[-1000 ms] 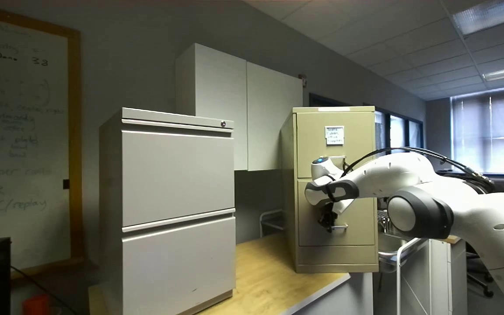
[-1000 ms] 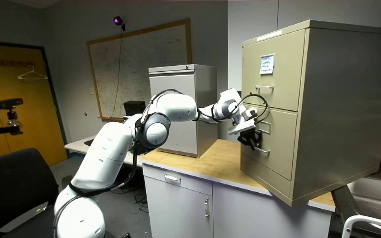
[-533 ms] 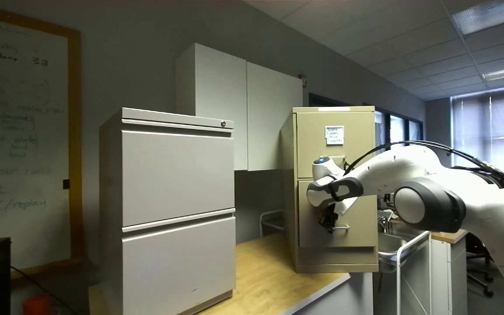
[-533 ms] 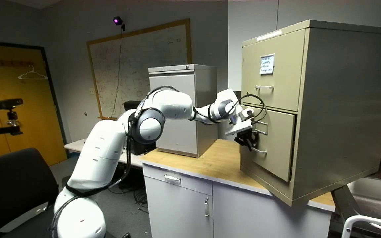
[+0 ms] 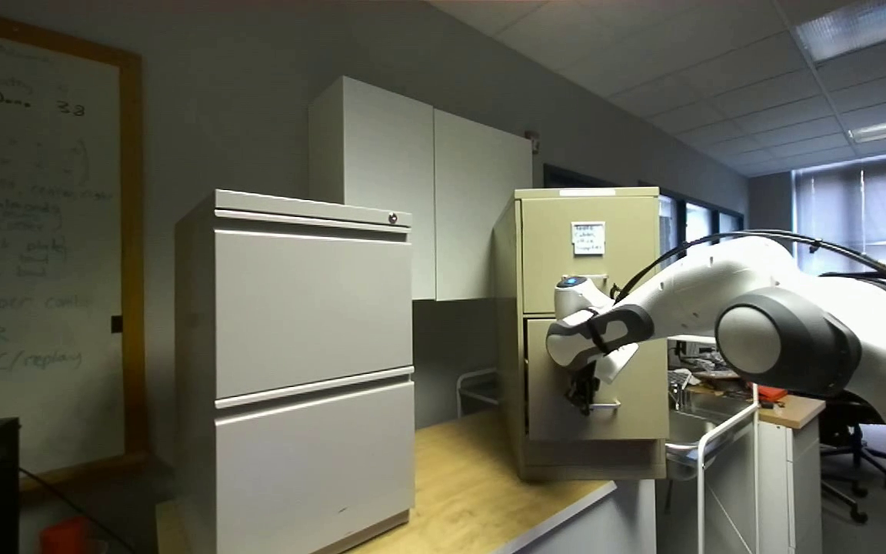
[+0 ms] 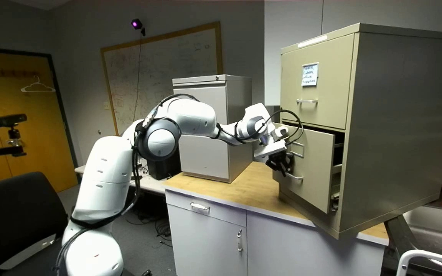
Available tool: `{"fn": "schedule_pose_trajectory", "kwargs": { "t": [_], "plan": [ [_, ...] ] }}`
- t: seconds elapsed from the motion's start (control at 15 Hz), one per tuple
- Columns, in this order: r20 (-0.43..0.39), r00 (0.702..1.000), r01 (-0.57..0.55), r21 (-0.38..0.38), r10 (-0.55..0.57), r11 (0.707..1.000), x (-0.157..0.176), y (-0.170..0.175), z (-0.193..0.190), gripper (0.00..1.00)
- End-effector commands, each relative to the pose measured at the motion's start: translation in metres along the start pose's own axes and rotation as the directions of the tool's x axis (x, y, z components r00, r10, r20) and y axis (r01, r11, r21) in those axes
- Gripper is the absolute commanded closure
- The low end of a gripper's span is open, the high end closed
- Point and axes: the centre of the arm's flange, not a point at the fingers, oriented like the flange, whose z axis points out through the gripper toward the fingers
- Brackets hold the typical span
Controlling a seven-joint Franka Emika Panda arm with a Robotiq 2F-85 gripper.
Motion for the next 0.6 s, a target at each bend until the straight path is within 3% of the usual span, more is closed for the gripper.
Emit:
{"fn": "schedule_pose_trajectory", "kwargs": {
  "t": [0.0, 0.53],
  "plan": [
    [0.070, 0.996, 0.050, 0.120, -0.058, 0.992, -0.030, -0.072, -0.015, 0.95],
    [0.081, 0.994, 0.065, 0.110, -0.074, 0.992, -0.069, -0.100, -0.033, 0.95]
  ]
}}
